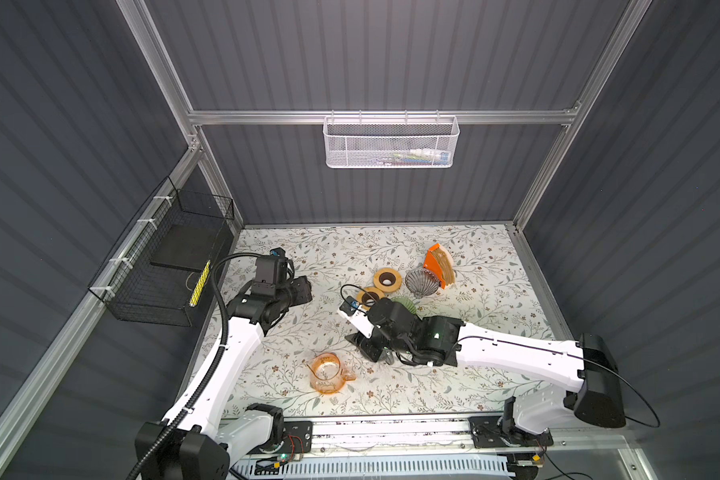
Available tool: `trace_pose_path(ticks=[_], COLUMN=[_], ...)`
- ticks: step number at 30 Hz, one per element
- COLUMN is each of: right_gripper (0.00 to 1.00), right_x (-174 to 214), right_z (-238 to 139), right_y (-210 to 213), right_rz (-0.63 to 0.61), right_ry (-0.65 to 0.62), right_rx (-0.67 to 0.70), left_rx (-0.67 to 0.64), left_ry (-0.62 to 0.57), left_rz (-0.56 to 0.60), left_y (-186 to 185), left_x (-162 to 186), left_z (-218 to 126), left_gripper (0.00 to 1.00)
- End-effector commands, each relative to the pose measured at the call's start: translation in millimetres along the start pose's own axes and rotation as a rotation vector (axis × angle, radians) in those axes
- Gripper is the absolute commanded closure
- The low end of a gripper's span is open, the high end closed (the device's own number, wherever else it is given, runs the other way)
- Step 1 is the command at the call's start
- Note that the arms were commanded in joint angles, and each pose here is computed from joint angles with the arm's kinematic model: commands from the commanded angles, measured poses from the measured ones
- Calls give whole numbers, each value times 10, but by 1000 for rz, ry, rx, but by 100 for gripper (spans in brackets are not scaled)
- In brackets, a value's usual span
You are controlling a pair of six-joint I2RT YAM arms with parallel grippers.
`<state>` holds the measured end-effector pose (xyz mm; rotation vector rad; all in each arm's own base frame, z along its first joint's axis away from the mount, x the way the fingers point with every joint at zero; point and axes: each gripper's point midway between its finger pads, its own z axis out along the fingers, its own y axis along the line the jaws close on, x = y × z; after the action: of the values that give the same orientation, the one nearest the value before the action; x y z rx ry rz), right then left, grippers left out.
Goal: Place the coffee filter in the dripper
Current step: 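Raise the right gripper toward the drippers while the left arm reaches toward the wooden stands, then lower the left gripper into the nearer wooden stand's hole and close it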
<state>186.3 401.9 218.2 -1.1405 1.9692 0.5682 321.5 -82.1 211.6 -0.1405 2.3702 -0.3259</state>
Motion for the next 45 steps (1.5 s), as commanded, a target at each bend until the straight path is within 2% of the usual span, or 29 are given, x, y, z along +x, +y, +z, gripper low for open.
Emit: trace_pose_path(ticks=[1, 11, 21, 30, 34, 35, 45], right_gripper=[57, 56, 51, 48, 48, 47, 46], right_x=[58, 109, 38, -31, -43, -42, 19], right_z=[-39, -136, -314, -534, -611, -624, -734], right_y=[-110, -664, -1146, -1347, -1402, -1407, -1544], right_rz=[68, 186, 299, 331, 345, 345, 388], right_ry=[15, 33, 0, -48, -63, -65, -80], right_rx=[-14, 50, 108, 133, 137, 135, 139], left_rx=[70, 148, 165, 105, 40, 43, -25], left_ry=[-9, 64, 216, 358, 420, 404, 506], left_rz=[24, 26, 70, 184, 233, 238, 280], left_y=[-165, -304, -566, -901, -971, -1055, -1158], left_x=[-103, -7, 233, 441, 559, 459, 680], left_z=[-46, 138, 561, 1036, 1275, 1301, 1696], left_gripper=[40, 43, 44, 42, 41, 41, 41])
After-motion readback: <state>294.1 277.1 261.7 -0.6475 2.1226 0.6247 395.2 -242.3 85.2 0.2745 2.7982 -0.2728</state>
